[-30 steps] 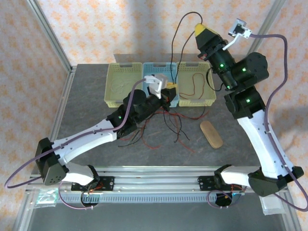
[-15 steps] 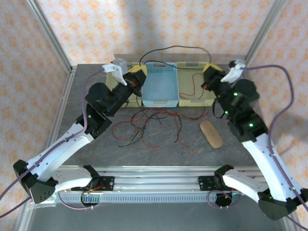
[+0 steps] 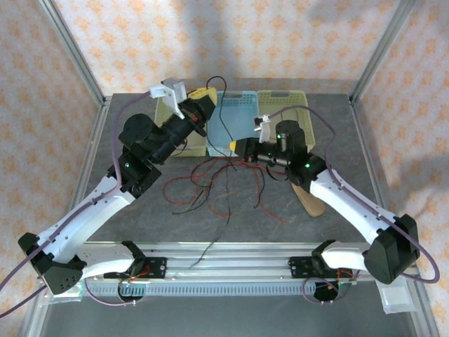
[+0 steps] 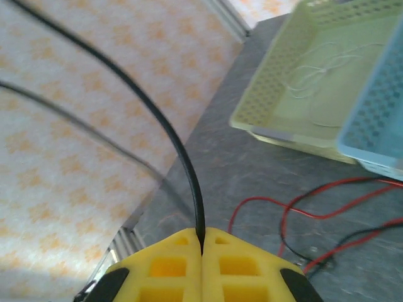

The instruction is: Untangle the cables

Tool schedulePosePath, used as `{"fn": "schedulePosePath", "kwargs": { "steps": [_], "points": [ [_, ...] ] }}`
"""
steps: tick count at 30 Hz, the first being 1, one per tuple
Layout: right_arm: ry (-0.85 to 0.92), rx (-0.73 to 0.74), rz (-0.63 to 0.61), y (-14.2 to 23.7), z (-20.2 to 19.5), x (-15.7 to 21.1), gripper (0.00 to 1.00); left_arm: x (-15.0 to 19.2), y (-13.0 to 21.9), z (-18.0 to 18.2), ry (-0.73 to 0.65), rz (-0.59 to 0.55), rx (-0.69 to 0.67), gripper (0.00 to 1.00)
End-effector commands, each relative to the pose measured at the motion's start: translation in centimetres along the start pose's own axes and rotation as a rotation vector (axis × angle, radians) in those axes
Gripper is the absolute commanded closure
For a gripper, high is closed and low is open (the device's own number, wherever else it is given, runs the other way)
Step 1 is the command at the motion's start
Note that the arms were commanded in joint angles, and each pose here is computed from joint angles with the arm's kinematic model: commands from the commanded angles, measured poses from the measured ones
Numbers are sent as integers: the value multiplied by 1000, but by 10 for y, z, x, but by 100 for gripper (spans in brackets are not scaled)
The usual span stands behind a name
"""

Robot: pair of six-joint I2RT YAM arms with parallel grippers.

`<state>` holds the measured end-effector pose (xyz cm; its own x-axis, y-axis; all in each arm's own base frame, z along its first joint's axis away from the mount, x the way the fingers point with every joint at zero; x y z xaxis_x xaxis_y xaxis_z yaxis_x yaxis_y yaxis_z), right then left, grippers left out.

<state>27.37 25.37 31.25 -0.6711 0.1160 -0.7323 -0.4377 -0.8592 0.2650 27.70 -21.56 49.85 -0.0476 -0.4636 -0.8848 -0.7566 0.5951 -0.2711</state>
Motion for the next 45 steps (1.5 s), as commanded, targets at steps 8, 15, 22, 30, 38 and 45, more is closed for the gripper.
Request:
{"fn": "schedulePosePath", "kwargs": {
  "steps": [8,15,22,30,38,45],
  "points": [
    [192,263,-455,90,39,-91,100,17,14,14,-37,52,-56,100],
    [313,296,-580,125,83,-146,100,63,21,28,-31,176,-66,100],
    [396,308,-727,162,127,-196,100,115,25,41,17,276,-40,98],
    [400,235,-753,156,148,-221,100,115,8,27,141,198,93,56],
    [350,258,-762,151,141,-227,100,89,-19,13,71,110,79,1],
    [307,244,-759,144,137,-227,100,84,-34,4,-82,-35,-94,1]
  ]
}}
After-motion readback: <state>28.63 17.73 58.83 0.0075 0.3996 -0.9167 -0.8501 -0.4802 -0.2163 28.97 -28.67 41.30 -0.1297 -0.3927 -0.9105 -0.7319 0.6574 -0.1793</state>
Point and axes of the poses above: each hand's point on the last joint's axis, 136 mm out from that joint toward the fingers, its own y axis back along the fingers, its own z axis along the line the jaws close on, x = y × z, the point moved 4 cm from there along y, back along the fingers, and after that the axes turned 4 degrees about y, right-handed, at the moved point
